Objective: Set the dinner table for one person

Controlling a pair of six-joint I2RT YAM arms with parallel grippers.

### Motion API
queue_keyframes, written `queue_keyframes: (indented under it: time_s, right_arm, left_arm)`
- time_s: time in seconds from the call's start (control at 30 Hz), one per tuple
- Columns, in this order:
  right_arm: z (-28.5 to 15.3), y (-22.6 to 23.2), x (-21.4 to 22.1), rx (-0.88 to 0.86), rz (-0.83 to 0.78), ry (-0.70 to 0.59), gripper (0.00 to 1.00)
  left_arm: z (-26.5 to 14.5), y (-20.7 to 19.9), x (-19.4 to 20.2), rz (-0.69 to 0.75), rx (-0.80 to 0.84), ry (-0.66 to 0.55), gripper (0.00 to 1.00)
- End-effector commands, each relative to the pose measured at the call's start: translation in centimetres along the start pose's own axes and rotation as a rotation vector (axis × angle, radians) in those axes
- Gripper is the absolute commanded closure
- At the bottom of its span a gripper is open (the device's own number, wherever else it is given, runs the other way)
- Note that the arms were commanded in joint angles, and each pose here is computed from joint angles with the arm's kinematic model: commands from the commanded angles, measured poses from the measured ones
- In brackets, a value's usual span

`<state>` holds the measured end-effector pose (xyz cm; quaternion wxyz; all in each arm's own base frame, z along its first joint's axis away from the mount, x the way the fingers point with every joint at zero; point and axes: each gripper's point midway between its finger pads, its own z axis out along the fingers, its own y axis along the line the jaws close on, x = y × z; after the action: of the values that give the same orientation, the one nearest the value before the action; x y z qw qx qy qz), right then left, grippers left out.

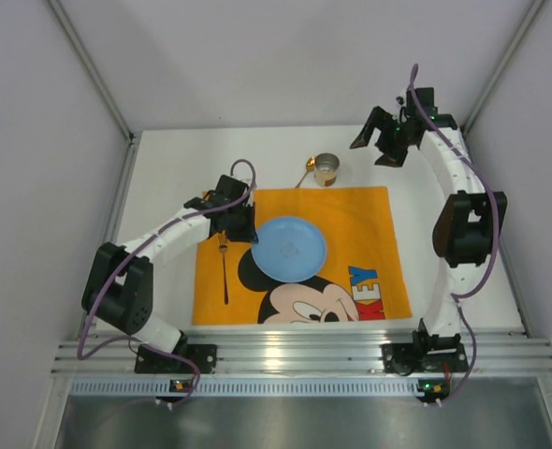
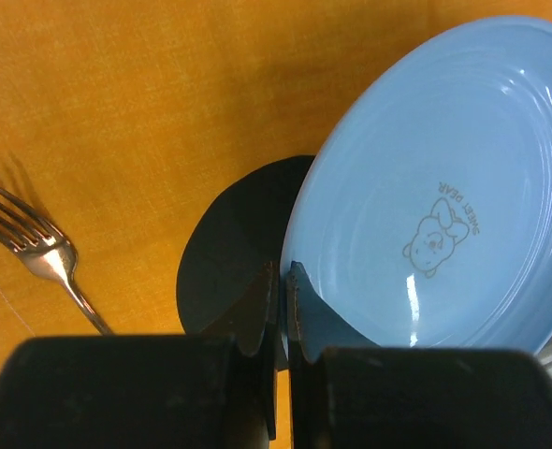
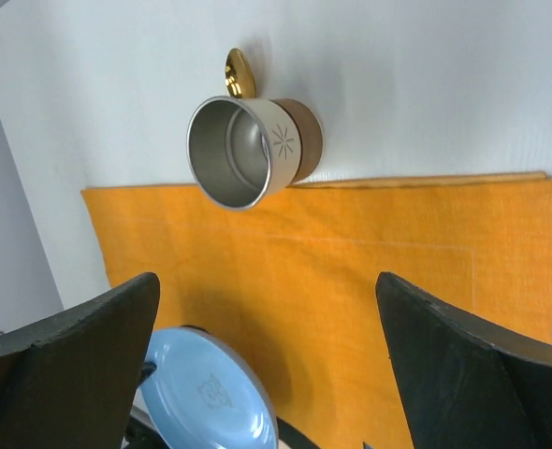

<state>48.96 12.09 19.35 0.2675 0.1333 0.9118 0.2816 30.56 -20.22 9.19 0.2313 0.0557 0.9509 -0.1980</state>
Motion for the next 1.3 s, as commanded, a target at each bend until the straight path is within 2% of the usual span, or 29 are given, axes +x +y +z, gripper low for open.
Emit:
queue_keyframes:
  time_s: [0.0, 0.07, 0.1, 0.13, 0.17, 0.2, 0.23, 0.37, 0.63, 0.77, 0.83, 0.87, 0.9, 0.97, 1.0, 1.13, 1.27]
  right_arm:
    - [2.6, 1.4, -0.3, -0.011, -0.026, 0.005, 0.00]
    - [4.1, 2.1, 0.1, -0.007, -0.030, 0.018, 0.00]
    - [5.5, 1.6, 0.5, 0.005, -0.017, 0.038, 0.00]
    - [6.1, 2.5, 0.7, 0.001, -0.028, 0.037, 0.00]
    - [6.7, 2.7, 0.9, 0.002, -0.032, 0.043, 0.00]
    - [7.9, 2.4, 1.3, 0.012, -0.028, 0.057, 0.00]
    - [8.3, 3.5, 1.4, 0.005, -0.045, 0.050, 0.00]
    - [10.2, 3.2, 1.7, 0.048, -0.042, 0.046, 0.00]
    - [12.9, 0.7, 0.9, 0.158, -0.006, 0.003, 0.00]
    - [13.6, 0.0, 0.9, 0.187, -0.001, -0.004, 0.18]
    - [14.0, -0.2, 0.8, 0.190, -0.009, -0.006, 0.36]
    - [14.2, -0.3, 0.8, 0.190, -0.013, -0.003, 0.46]
    - [14.4, -0.2, 0.6, 0.186, -0.021, -0.009, 0.66]
    - [14.6, 0.0, 0.3, 0.177, -0.029, -0.013, 0.85]
    - [14.3, 0.4, -0.4, 0.165, -0.030, -0.031, 1.00]
    - [13.0, 1.6, -2.1, 0.107, -0.007, -0.064, 1.00]
    - [9.1, 2.0, -4.4, 0.089, -0.001, -0.121, 1.00]
  left_arm:
    - [-0.9, -1.5, -0.8, 0.031, 0.014, -0.080, 1.00]
    - [-0.2, -0.9, 0.5, 0.067, -0.029, -0.032, 0.99]
    - [-0.3, -1.1, 0.7, 0.072, -0.030, -0.009, 0.93]
    - [-0.2, -1.0, 0.9, 0.079, -0.035, 0.005, 0.81]
    - [-0.2, -0.9, 1.3, 0.082, -0.045, 0.021, 0.65]
    - [-0.4, -0.9, 1.3, 0.087, -0.047, 0.016, 0.45]
    - [-0.7, -0.8, 1.1, 0.088, -0.052, 0.004, 0.03]
    - [-1.9, -0.3, 0.6, 0.085, -0.088, -0.039, 0.02]
    - [-2.7, 0.5, 1.0, 0.095, -0.128, -0.022, 0.02]
    - [-2.5, 0.7, 1.1, 0.110, -0.135, -0.009, 0.02]
    - [-2.2, 0.9, 1.0, 0.117, -0.140, -0.001, 0.02]
    - [-2.0, 1.0, 0.8, 0.117, -0.144, 0.003, 0.02]
    - [-1.8, 1.0, 0.6, 0.120, -0.146, 0.005, 0.02]
    - [-1.7, 0.7, -0.1, 0.133, -0.142, -0.002, 0.03]
    - [-1.3, 0.9, -0.2, 0.134, -0.149, 0.010, 0.03]
    - [-0.9, 0.6, -2.1, 0.158, -0.153, 0.007, 0.02]
    - [-1.1, -0.5, -6.9, 0.159, -0.138, -0.071, 0.02]
